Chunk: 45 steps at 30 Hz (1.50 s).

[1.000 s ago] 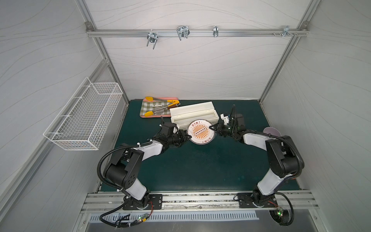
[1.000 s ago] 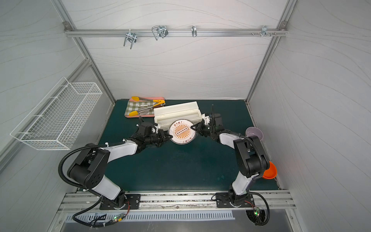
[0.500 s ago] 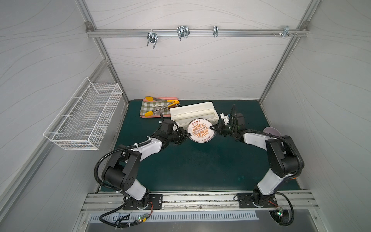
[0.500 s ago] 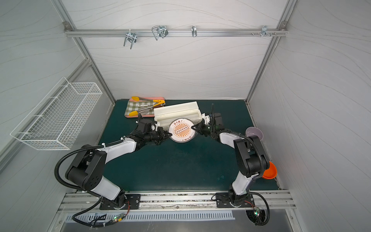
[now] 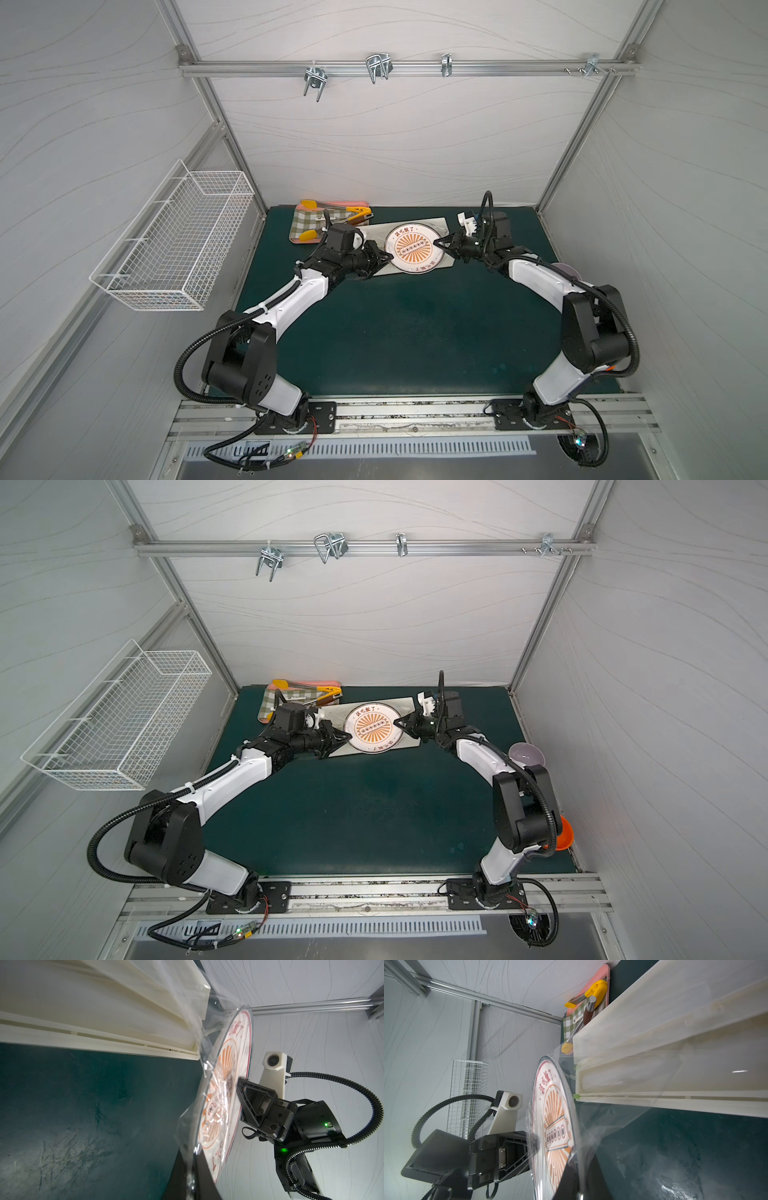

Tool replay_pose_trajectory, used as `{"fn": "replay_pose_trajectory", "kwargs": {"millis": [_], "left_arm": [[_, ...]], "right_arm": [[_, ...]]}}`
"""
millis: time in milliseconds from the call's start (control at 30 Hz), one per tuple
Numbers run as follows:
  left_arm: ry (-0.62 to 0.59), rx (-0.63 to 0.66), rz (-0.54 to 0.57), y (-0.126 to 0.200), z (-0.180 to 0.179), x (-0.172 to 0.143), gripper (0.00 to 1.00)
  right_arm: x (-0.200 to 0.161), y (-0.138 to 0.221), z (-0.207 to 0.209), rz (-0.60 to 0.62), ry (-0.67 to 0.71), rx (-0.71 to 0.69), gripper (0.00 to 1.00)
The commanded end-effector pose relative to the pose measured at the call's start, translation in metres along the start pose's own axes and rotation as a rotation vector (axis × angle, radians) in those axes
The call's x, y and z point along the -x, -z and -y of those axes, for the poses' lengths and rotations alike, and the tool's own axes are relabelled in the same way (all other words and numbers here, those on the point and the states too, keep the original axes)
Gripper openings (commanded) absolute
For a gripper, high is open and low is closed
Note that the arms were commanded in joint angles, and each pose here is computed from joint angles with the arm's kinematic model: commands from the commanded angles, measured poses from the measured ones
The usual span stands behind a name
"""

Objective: Wrap the plate with plastic wrap
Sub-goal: Cover the plate with plastic wrap, then place the plate at the center of the board.

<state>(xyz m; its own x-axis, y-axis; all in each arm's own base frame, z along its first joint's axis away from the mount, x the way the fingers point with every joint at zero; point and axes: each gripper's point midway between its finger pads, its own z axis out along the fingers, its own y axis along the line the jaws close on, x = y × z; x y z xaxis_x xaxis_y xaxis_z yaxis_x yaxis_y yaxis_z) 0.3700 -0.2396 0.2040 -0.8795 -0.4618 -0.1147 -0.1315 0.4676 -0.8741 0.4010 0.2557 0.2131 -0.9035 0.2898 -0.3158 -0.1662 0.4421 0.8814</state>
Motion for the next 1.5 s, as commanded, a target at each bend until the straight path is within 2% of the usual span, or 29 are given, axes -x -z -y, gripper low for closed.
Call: {"fn": "replay_pose_trajectory", "kwargs": {"millis": [0,200,433,533,667,1033,1233,1467], "left_arm": [[-0.196,-0.124,0.007,0.016,0.055,0.000,0.00],[-0.188,-0.153,0.020,0.031,0.060,-0.008,0.00],[-0.214,-0.191,0.046,0.054,0.084,-0.012,0.00],[-0.225,-0.182,0.034,0.057,0.078,-0.021,0.00],[-0.263,-0.157,0.000,0.051,0.056,-0.048,0.00],[-0.185,-0.054,-0.042,0.047,-0.031,-0.115,0.00],[-0.183,0.023,-0.060,0.040,-0.074,-0.135,0.00],[-0.149,0.110,-0.105,0.020,-0.110,-0.148,0.00]], "right_arm": [[0.021,0.016,-0.036,0.068,-0.019,0.041,0.00],[0.007,0.030,-0.045,0.076,-0.011,0.043,0.00],[0.005,0.047,-0.071,0.091,0.028,0.062,0.00],[-0.003,0.051,-0.070,0.084,0.033,0.054,0.00],[-0.029,0.052,-0.054,0.059,0.046,0.035,0.00],[-0.130,0.059,0.011,-0.044,-0.027,-0.064,0.00],[-0.174,0.063,0.058,-0.114,-0.074,-0.157,0.00],[-0.195,0.059,0.106,-0.153,-0.100,-0.279,0.00]]}}
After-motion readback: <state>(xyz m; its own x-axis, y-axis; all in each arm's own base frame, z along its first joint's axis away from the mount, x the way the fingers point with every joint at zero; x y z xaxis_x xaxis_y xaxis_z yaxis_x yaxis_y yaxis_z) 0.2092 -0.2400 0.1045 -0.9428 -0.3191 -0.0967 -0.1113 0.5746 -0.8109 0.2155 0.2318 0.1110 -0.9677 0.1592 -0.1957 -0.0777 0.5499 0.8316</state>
